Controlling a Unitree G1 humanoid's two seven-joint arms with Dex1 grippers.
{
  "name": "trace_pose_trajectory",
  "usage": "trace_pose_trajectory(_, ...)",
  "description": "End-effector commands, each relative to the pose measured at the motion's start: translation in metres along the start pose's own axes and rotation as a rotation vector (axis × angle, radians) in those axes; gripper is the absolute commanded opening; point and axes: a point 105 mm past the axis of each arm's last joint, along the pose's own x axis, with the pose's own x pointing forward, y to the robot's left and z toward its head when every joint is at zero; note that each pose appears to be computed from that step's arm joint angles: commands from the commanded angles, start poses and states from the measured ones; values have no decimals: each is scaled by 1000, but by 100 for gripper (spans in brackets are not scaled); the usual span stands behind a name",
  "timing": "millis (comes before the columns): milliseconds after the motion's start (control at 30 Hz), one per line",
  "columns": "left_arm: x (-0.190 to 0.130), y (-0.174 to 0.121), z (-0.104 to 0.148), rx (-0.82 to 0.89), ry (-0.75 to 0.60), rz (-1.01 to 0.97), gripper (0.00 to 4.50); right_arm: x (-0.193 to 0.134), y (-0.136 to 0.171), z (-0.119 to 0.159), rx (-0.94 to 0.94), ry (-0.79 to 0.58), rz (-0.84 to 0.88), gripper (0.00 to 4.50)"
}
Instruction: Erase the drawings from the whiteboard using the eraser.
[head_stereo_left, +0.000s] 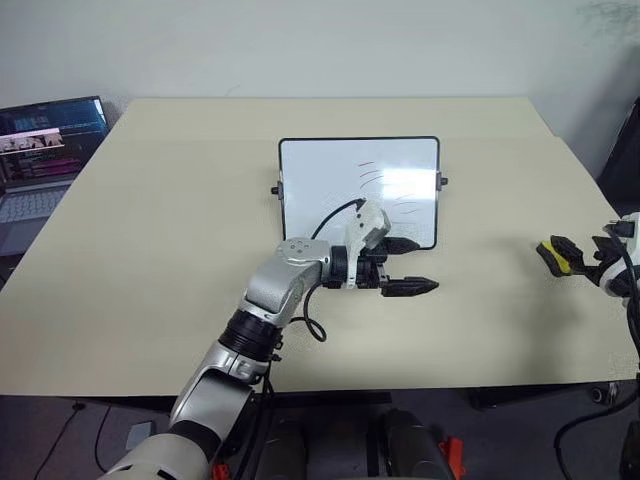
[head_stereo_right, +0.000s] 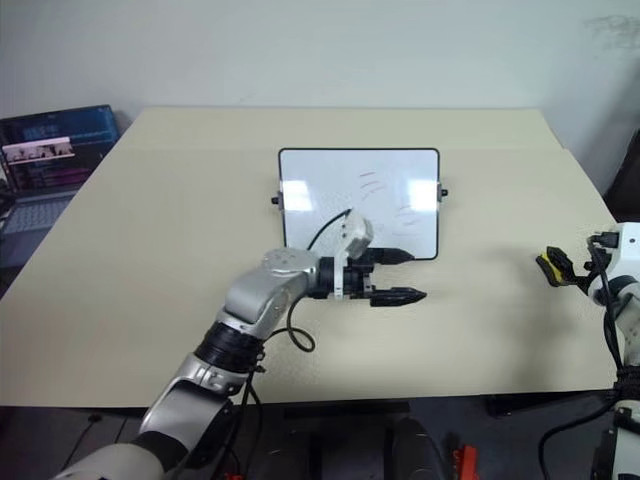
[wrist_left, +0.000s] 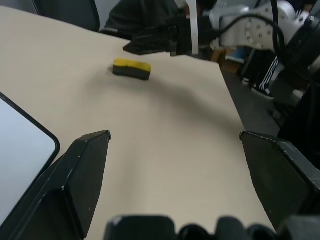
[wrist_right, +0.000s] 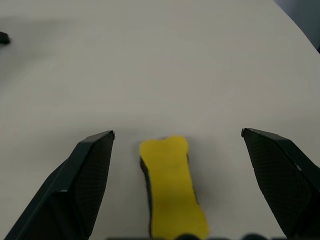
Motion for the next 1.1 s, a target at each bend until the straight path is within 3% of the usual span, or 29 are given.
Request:
trace_pose_trajectory(33,0,-1,13,52,-29,-5,450,2,-3,13,-30,-36,18,446)
trace_pose_trajectory(367,-7,2,9,49,-21,37,450,8,-1,2,-24,-13,39,446)
trace_pose_trajectory(500,-9,2,8,48,-19,45,450,9,0,2,-28,-7,42,355)
trace_pose_trajectory(767,-13,3,7,47,-15,55,450,2,6,18,-55,7,129,355)
trace_pose_trajectory(1100,-8,1,3,35,-21,48,450,-5,-7,30,-16,208,118,355)
